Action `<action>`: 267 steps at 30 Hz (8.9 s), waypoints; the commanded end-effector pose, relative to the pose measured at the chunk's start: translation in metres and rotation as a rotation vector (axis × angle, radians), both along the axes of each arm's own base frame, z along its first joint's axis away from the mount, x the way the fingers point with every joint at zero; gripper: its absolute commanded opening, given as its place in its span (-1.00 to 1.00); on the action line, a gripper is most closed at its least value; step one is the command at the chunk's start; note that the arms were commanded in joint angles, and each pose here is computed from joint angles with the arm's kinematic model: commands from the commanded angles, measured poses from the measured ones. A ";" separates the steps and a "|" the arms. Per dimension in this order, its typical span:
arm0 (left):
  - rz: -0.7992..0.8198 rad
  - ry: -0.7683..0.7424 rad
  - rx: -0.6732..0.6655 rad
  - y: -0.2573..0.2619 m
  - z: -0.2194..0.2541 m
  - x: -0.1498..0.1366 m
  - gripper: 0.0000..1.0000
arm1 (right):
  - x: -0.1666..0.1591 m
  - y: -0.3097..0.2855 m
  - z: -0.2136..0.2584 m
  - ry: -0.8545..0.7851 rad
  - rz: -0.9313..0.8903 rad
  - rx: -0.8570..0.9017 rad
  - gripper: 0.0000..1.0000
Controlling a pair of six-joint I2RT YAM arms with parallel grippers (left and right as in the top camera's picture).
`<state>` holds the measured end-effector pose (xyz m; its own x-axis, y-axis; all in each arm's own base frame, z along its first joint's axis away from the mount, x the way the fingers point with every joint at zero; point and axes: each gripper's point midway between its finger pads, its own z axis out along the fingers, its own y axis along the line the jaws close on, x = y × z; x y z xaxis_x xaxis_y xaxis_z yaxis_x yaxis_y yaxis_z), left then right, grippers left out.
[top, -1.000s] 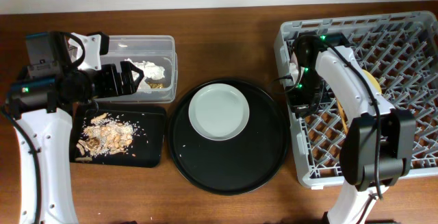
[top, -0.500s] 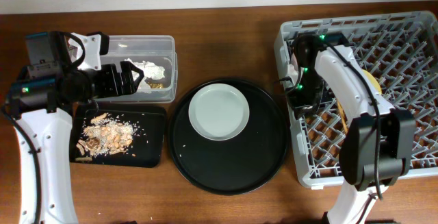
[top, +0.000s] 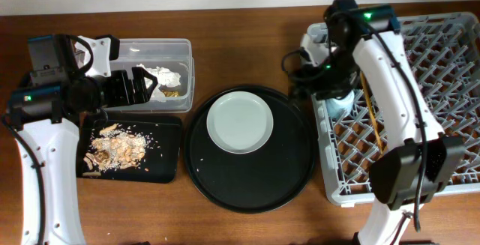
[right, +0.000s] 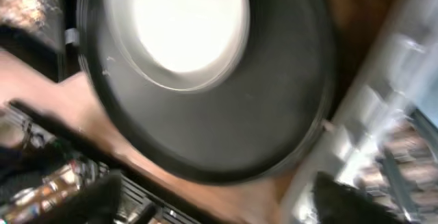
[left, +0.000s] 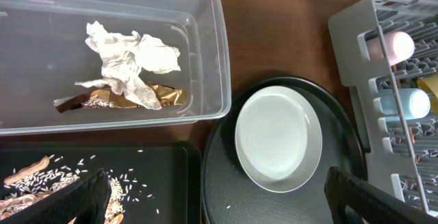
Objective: Sort waste into correct bins and load items into the dishwasher rack
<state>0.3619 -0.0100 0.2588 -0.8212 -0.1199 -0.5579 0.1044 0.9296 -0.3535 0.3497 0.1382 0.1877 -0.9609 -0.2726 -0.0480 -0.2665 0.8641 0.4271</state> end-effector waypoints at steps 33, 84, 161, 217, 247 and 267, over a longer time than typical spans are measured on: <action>-0.002 -0.030 0.010 0.002 0.009 0.000 0.98 | 0.028 0.053 -0.186 -0.383 -0.056 -0.318 -0.45; -0.001 -0.030 0.010 0.002 0.009 0.000 0.98 | 0.086 -0.234 0.058 -0.722 -0.025 -1.374 -0.92; -0.001 -0.030 0.010 0.002 0.009 0.000 0.99 | 0.057 -0.019 0.085 -0.882 -0.084 0.110 0.97; -0.002 -0.030 0.010 0.002 0.009 0.000 0.98 | -0.104 -0.124 -0.032 -1.460 -0.514 -0.075 0.97; -0.001 -0.030 0.010 0.002 0.009 0.000 0.98 | -0.104 -0.125 -0.031 -1.471 -0.510 -0.086 0.97; -0.101 -0.227 0.050 -0.039 0.071 -0.042 0.98 | -0.104 -0.125 -0.031 -1.471 -0.510 -0.086 0.97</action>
